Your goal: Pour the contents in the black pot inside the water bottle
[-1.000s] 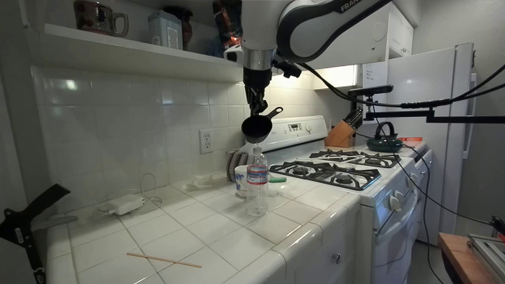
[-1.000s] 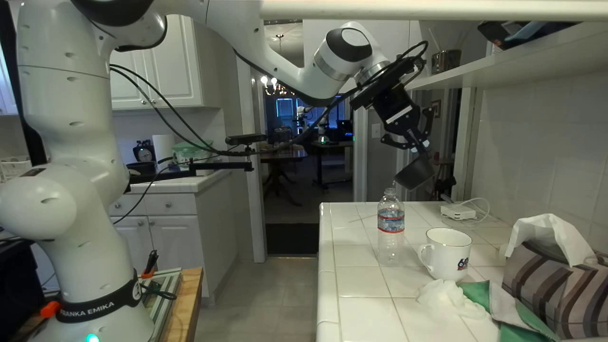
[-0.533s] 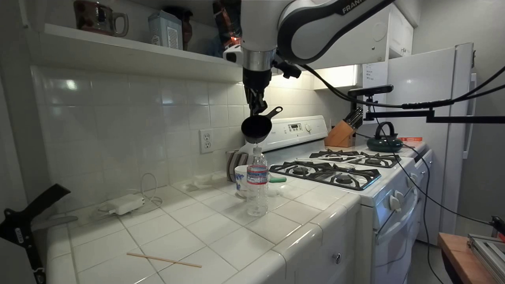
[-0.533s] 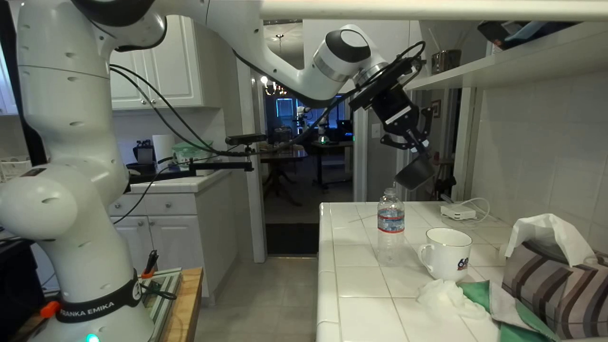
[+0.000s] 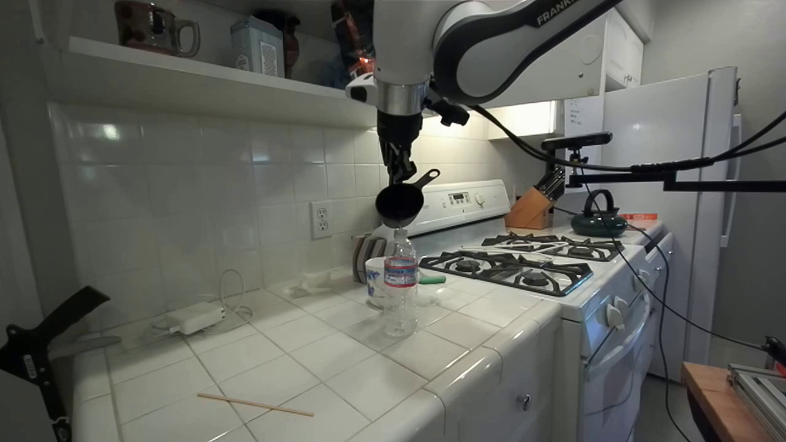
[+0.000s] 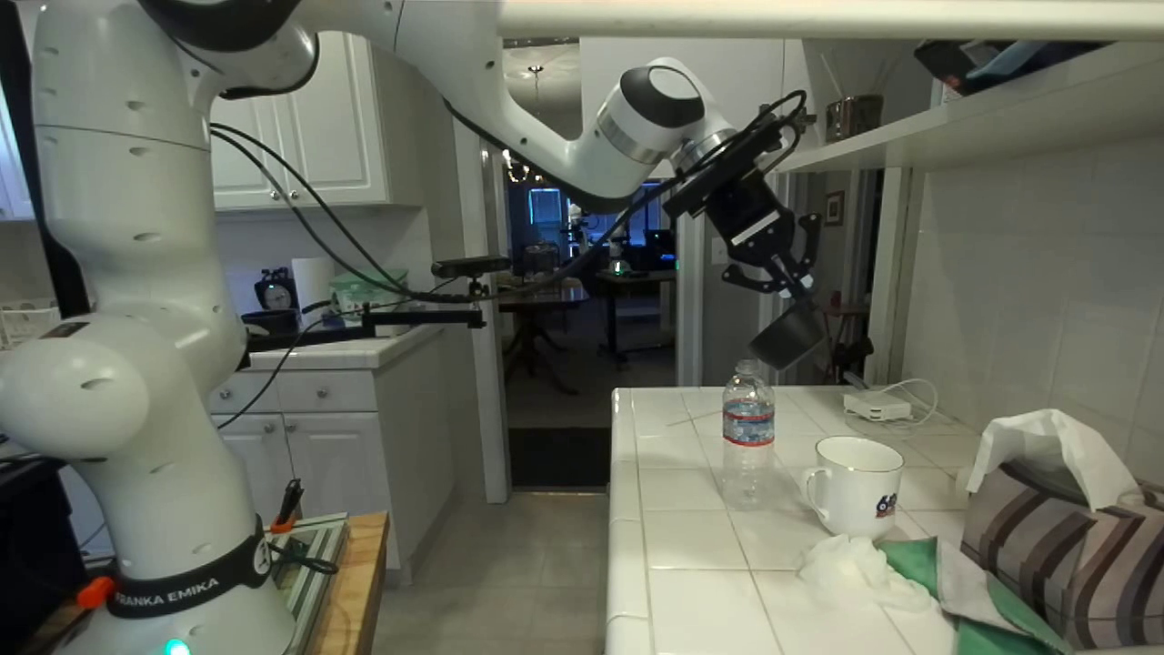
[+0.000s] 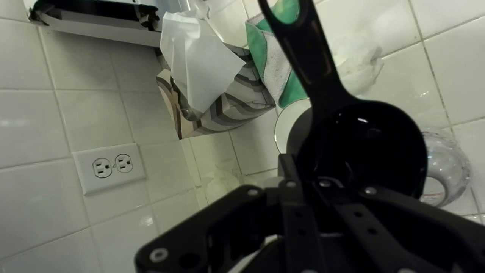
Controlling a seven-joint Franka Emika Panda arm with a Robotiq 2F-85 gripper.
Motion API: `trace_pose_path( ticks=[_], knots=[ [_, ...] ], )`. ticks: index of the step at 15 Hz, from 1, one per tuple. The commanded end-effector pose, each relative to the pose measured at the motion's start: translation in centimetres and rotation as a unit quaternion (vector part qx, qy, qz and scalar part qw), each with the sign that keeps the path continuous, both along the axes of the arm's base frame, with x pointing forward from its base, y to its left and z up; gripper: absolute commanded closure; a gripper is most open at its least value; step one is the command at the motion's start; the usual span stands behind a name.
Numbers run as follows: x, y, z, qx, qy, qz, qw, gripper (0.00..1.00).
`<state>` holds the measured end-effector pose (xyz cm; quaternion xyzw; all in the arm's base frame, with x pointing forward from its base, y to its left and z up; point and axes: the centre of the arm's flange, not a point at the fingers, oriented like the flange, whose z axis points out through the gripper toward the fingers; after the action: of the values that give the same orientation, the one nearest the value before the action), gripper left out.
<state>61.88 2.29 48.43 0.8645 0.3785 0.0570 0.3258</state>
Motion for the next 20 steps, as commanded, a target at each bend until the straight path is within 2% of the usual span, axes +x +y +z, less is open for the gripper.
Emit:
trace_pose_path(
  ticks=[1, 20],
  knots=[
    [-1.3, 0.7, 0.0, -0.015, -0.014, 0.005, 0.9998, 0.99],
    [-2.0, 1.8, -0.9, -0.041, -0.022, 0.009, 0.9989, 0.99]
  ],
)
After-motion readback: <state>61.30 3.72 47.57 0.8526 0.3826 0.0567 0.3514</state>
